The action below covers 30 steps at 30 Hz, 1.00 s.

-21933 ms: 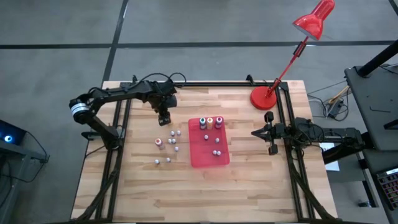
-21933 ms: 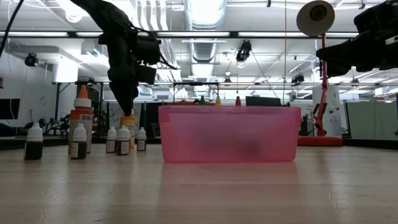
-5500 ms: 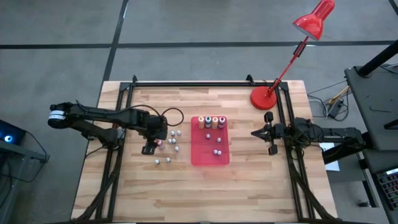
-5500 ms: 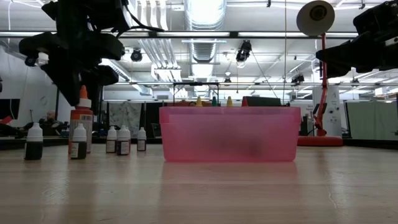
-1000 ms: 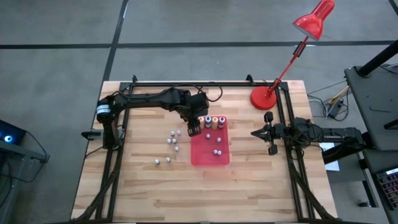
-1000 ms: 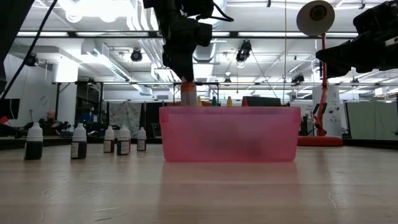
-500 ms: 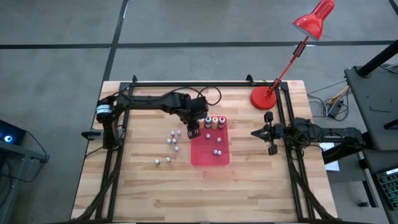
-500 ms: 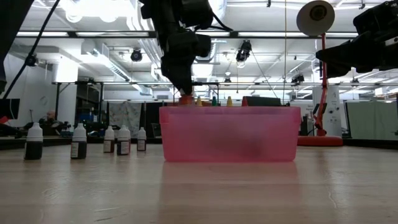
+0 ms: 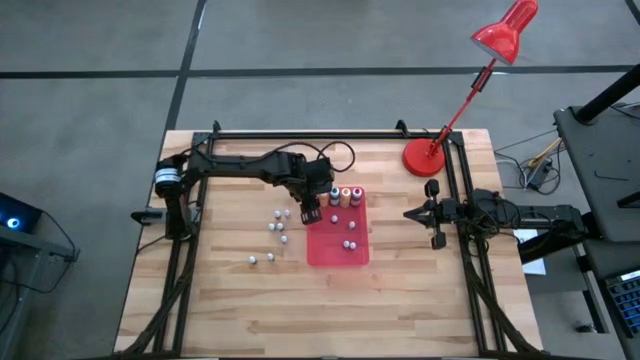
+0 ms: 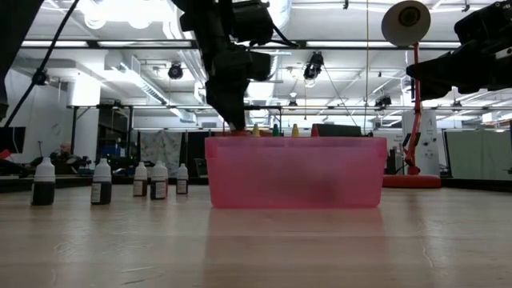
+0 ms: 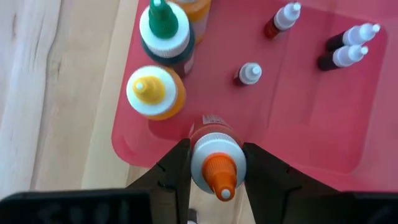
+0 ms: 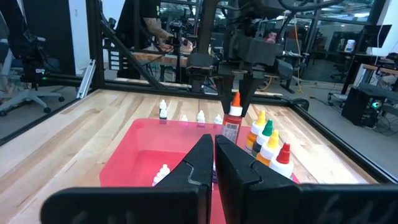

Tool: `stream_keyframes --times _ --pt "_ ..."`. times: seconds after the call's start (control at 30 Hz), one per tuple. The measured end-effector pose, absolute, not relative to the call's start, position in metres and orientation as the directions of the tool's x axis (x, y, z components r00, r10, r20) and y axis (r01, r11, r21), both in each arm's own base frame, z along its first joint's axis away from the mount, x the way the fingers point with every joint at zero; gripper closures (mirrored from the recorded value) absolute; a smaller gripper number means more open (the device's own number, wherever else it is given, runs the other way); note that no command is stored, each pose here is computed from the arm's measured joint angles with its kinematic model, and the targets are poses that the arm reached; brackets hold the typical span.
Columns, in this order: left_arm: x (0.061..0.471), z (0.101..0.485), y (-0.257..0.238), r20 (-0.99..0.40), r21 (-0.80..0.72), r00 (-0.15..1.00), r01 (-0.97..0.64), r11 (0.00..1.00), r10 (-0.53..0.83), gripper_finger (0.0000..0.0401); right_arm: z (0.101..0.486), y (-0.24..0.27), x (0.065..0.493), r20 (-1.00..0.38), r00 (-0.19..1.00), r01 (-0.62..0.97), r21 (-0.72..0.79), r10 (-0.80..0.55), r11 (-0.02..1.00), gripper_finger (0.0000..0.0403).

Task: Pick & Place food coloring
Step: Put the large orange food coloring bottle into the red bin

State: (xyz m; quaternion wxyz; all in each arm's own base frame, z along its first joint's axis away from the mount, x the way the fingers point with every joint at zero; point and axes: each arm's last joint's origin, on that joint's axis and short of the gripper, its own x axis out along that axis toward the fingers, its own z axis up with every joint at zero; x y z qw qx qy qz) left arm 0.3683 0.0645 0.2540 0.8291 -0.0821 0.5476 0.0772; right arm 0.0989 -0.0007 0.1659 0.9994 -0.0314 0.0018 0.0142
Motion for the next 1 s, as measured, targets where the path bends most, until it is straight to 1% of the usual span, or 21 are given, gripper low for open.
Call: stream_keyframes --times 0.5,0.73,1.0 --pt "0.367 0.243 0.064 -0.923 -0.047 0.383 -0.213 0.976 0.039 0.0303 0.166 -0.001 0.099 -0.005 1.000 -0.029 -0.061 0.029 0.998 0.0394" --pt "0.367 0.243 0.064 -0.922 -0.045 0.385 -0.211 0.976 0.040 0.0277 0.166 -0.001 0.099 -0.005 1.000 -0.028 -0.063 0.028 0.998 0.0394" --pt "0.368 0.243 0.064 -0.920 -0.046 0.390 -0.211 0.976 0.041 0.0271 0.166 -0.001 0.099 -0.005 1.000 -0.028 -0.061 0.028 0.998 0.0394"
